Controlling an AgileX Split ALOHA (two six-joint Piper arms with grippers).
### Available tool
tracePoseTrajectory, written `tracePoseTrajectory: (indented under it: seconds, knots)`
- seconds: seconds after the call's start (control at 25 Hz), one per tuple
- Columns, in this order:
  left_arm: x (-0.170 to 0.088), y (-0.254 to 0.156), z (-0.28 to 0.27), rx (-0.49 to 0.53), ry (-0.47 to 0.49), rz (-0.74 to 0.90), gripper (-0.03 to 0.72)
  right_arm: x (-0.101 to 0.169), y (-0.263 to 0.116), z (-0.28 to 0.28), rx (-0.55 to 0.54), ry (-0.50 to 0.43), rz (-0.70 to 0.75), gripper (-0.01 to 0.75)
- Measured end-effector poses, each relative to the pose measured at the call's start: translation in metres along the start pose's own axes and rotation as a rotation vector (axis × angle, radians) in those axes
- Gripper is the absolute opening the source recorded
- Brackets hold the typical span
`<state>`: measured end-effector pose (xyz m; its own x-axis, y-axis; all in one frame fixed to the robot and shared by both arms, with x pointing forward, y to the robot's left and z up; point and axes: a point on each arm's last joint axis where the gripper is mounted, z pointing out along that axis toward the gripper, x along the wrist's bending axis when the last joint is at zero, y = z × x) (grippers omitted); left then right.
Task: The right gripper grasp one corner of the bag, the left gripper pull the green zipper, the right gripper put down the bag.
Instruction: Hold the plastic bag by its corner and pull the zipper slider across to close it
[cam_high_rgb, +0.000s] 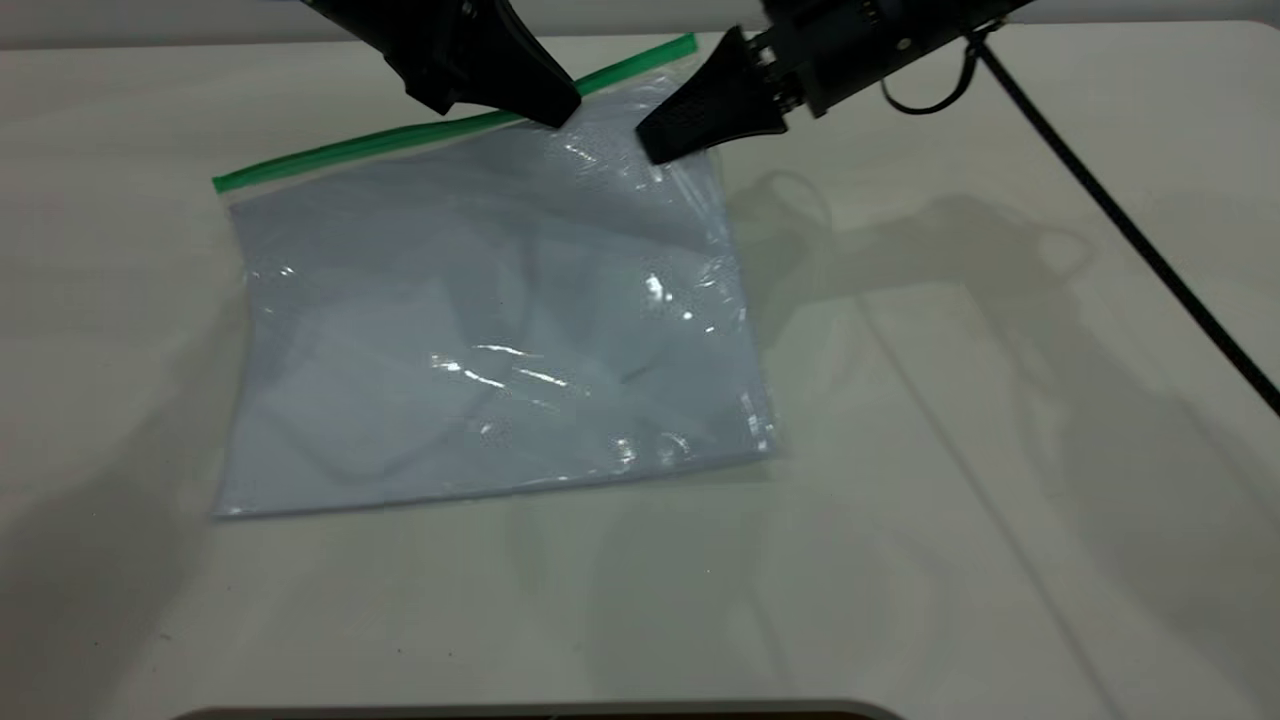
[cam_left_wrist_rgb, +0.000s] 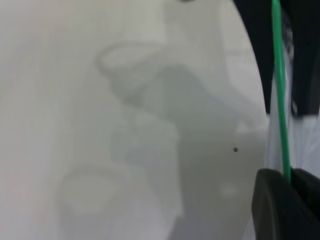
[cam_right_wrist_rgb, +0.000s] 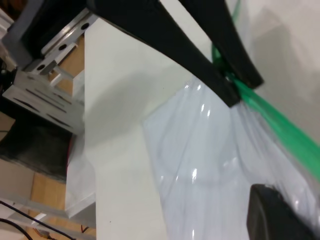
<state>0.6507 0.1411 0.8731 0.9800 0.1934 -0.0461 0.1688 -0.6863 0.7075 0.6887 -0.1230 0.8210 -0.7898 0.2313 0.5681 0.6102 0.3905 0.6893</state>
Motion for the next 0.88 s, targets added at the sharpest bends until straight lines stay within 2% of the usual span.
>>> tracePoseTrajectory:
  seconds: [0.2,0.6,0.88]
  knots:
    - [0.003,-0.003,-0.003,0.004,0.015,-0.027,0.037,-0.007,-0.003,-0.015,-0.020,-0.012,0.030,0.034]
    - [0.021,-0.036,-0.037,0.008,0.022,-0.207,0.037,-0.019,-0.005,-0.033,-0.055,-0.061,0.060,0.034]
    - [0.028,-0.061,-0.056,0.072,0.025,-0.284,0.037,-0.023,-0.005,-0.034,-0.058,-0.109,0.069,0.034]
